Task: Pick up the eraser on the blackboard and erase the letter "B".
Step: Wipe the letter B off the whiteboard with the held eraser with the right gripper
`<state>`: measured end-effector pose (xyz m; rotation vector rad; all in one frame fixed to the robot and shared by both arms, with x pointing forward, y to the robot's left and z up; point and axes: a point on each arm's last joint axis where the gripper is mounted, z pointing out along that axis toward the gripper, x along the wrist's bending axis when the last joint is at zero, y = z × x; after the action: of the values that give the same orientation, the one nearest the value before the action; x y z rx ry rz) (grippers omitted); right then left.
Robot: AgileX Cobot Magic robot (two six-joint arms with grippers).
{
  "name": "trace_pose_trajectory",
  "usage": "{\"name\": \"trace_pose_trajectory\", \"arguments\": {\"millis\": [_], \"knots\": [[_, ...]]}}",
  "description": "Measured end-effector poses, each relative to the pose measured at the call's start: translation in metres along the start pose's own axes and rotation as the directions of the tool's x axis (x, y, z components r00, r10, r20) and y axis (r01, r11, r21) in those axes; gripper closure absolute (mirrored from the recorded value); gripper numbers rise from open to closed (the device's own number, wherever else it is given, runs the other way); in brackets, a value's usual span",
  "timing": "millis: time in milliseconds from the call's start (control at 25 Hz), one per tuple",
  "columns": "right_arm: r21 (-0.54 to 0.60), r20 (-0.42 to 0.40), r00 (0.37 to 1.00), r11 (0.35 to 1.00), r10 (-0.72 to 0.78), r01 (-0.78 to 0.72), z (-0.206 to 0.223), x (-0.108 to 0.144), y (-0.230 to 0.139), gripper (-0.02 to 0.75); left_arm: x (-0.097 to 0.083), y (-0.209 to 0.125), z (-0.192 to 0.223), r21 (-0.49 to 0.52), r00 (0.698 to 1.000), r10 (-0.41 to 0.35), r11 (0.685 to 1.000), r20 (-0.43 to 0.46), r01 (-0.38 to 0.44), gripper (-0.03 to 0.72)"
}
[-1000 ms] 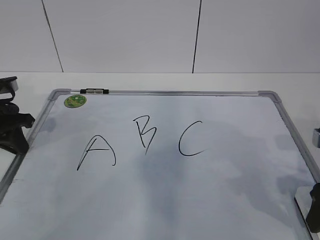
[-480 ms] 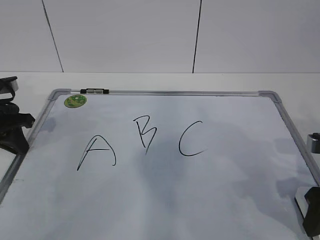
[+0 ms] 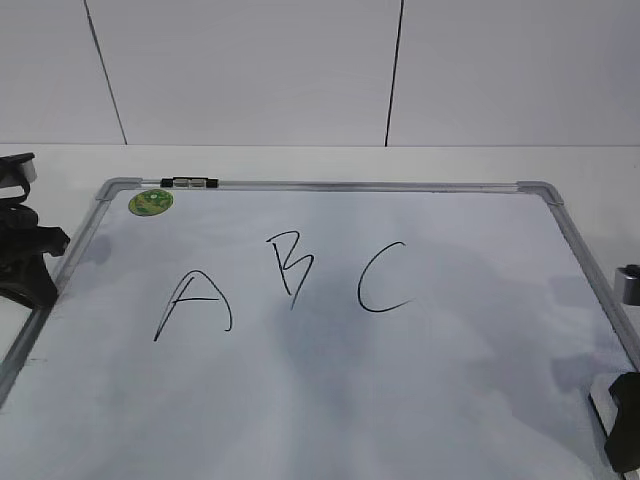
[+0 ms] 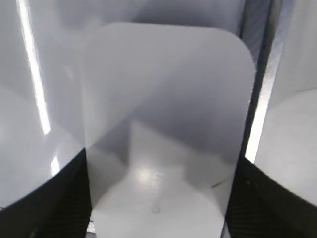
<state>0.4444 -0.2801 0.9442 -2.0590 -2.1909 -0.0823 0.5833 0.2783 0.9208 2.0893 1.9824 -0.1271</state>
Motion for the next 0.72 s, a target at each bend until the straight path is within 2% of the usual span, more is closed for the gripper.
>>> {"name": "trace_pose_trajectory", "arguments": {"millis": [120,240,440,720], "knots": [[-0.024,-0.065,0.998,0.999,-0.026,0.024,-0.006,0.007,0.006,0.207,0.000,0.000,0.000,0.000,1.000,0.000,1.000,0.000,0.000,0.630],[-0.114,-0.133,0.988,0.992,-0.072,0.057,-0.026,0.019,0.020,0.207,0.000,0.000,0.000,0.000,1.000,0.000,1.000,0.000,0.000,0.633],[-0.262,-0.136,0.974,0.955,-0.179,0.139,-0.064,0.043,0.048,0.207,0.000,0.000,0.000,0.001,1.000,0.000,1.000,0.000,0.000,0.633],[-0.336,-0.135,0.943,0.910,-0.303,0.244,-0.087,0.092,0.090,0.207,0.000,0.000,0.000,0.001,1.000,0.000,1.000,0.000,0.000,0.633]]}}
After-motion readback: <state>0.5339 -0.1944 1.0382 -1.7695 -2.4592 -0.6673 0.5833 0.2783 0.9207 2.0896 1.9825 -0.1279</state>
